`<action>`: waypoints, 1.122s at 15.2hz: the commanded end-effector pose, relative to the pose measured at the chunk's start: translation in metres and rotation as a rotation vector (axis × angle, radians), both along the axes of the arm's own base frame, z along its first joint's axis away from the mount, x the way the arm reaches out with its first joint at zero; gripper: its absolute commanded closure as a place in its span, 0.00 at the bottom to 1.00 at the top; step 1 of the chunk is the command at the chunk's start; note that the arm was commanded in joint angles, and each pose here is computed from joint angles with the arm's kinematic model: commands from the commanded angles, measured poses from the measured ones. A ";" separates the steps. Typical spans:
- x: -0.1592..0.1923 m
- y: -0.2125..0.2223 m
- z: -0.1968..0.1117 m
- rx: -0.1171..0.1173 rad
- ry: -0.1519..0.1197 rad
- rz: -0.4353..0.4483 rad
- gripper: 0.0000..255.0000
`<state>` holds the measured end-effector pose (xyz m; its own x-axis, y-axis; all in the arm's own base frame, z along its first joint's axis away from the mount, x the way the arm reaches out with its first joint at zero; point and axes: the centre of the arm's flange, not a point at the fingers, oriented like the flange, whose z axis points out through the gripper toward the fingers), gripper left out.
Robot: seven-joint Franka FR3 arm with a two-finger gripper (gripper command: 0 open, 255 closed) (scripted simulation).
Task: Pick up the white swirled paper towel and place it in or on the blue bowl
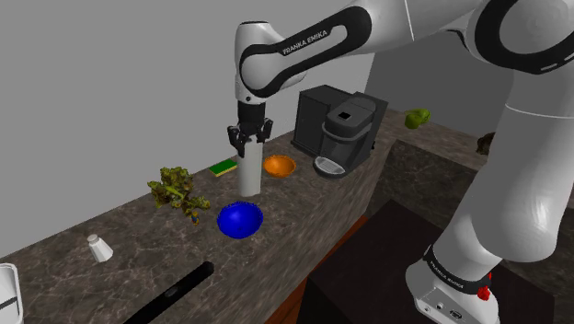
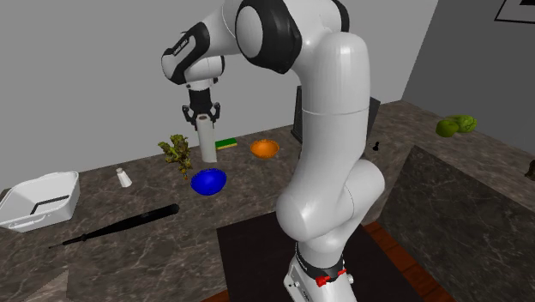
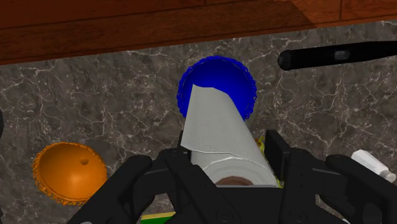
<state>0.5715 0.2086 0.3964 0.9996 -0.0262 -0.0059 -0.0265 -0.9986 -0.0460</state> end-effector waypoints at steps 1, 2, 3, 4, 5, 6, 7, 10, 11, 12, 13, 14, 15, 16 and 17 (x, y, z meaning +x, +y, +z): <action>0.007 0.023 0.011 0.000 0.000 -0.001 1.00; 0.008 0.029 0.014 0.000 0.000 -0.001 1.00; 0.008 0.029 0.009 0.000 0.000 -0.001 1.00; 0.008 0.029 0.003 0.000 0.000 -0.001 1.00; 0.008 0.029 -0.002 0.000 0.000 -0.001 1.00; 0.008 0.029 -0.007 0.000 0.000 -0.001 1.00; 0.008 0.029 -0.012 0.000 0.000 -0.001 1.00; 0.008 0.029 -0.028 0.000 0.000 -0.001 1.00; 0.008 0.029 -0.033 0.000 0.000 -0.001 1.00; 0.008 0.029 -0.039 0.000 0.000 -0.001 1.00; 0.008 0.029 -0.044 0.000 0.000 -0.001 1.00; 0.008 0.029 -0.049 0.000 0.000 -0.001 1.00; 0.008 0.029 -0.055 0.000 0.000 -0.001 1.00; 0.008 0.029 -0.060 0.000 0.000 -0.001 1.00; 0.008 0.029 -0.065 0.000 0.000 -0.001 1.00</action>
<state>0.5792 0.2378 0.3365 0.9996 -0.0276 -0.0069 -0.0279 -0.9986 -0.0454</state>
